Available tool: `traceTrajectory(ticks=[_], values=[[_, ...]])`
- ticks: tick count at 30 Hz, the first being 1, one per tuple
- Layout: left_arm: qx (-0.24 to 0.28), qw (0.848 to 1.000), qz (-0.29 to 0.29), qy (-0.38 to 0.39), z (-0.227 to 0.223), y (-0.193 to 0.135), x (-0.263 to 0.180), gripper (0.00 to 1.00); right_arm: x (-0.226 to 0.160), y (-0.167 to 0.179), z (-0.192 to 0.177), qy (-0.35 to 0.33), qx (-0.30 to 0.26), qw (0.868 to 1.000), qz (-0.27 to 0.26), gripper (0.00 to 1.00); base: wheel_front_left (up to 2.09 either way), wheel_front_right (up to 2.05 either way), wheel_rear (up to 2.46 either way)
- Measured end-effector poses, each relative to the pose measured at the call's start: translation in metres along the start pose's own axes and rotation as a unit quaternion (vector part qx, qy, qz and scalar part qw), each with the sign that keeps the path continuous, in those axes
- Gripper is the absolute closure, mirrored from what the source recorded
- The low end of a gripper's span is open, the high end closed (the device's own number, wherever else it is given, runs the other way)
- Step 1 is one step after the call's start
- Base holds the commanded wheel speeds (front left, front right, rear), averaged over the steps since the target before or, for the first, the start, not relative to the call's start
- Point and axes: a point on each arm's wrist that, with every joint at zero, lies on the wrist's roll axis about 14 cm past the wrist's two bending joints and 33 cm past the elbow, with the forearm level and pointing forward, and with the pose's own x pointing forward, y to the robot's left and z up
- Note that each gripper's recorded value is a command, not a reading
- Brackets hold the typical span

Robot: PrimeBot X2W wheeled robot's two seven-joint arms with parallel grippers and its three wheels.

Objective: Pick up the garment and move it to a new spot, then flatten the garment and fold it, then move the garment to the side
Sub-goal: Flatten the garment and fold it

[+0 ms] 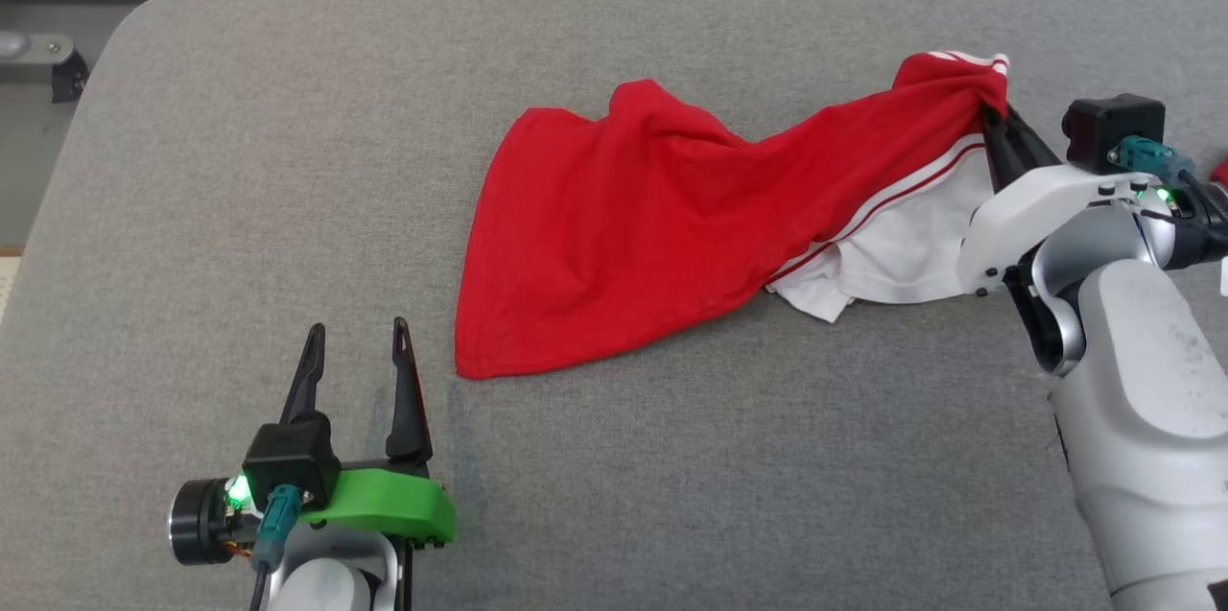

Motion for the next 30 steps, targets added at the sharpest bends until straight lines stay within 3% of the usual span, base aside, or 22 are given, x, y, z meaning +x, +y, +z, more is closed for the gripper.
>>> traceTrajectory(ticks=[4, 5, 6, 7, 8, 14, 19, 30], values=[[0.002, 1.0, 0.001, 0.006, -0.004, 0.001, 0.003, 0.0, 0.022, -0.006, -0.013, 0.026, -0.016, 1.0, -0.002, 1.0, 0.0, 0.0, 0.0], [0.002, 1.0, 0.003, 0.007, -0.005, 0.002, 0.003, 0.0, 0.029, -0.005, -0.013, 0.026, -0.016, 1.0, -0.001, 0.94, 0.0, 0.0, 0.0], [0.003, 1.0, 0.004, 0.01, -0.007, 0.003, 0.004, 0.0, 0.034, -0.003, -0.013, 0.026, -0.014, 1.0, 0.0, 0.76, 0.0, 0.0, 0.0], [0.005, 1.0, 0.006, 0.013, -0.009, 0.005, 0.005, 0.0, 0.04, -0.002, -0.015, 0.029, -0.015, 0.999, 0.002, 0.07, 0.0, 0.0, 0.0], [0.007, 1.0, 0.007, 0.016, -0.011, 0.006, 0.005, 0.0, 0.044, -0.001, -0.018, 0.033, -0.017, 0.999, 0.002, 0.0, 0.0, 0.0, 0.0], [0.011, 1.0, 0.011, 0.023, -0.016, 0.008, 0.007, 0.0, 0.052, 0.002, -0.019, 0.01, -0.001, 1.0, -0.002, 0.0, 0.0, 0.0, 0.0], [0.012, 1.0, -0.001, 0.013, -0.011, 0.0, 0.011, 0.0, 0.04, -0.018, -0.013, -0.015, -0.006, 1.0, -0.023, 0.0, 0.0, 0.0, 0.0], [0.004, 0.999, -0.048, 0.001, -0.006, -0.032, 0.017, 0.0, -0.042, -0.047, -0.074, 0.013, 0.034, 0.996, -0.082, 0.0, 0.0, 0.0, 0.0]])
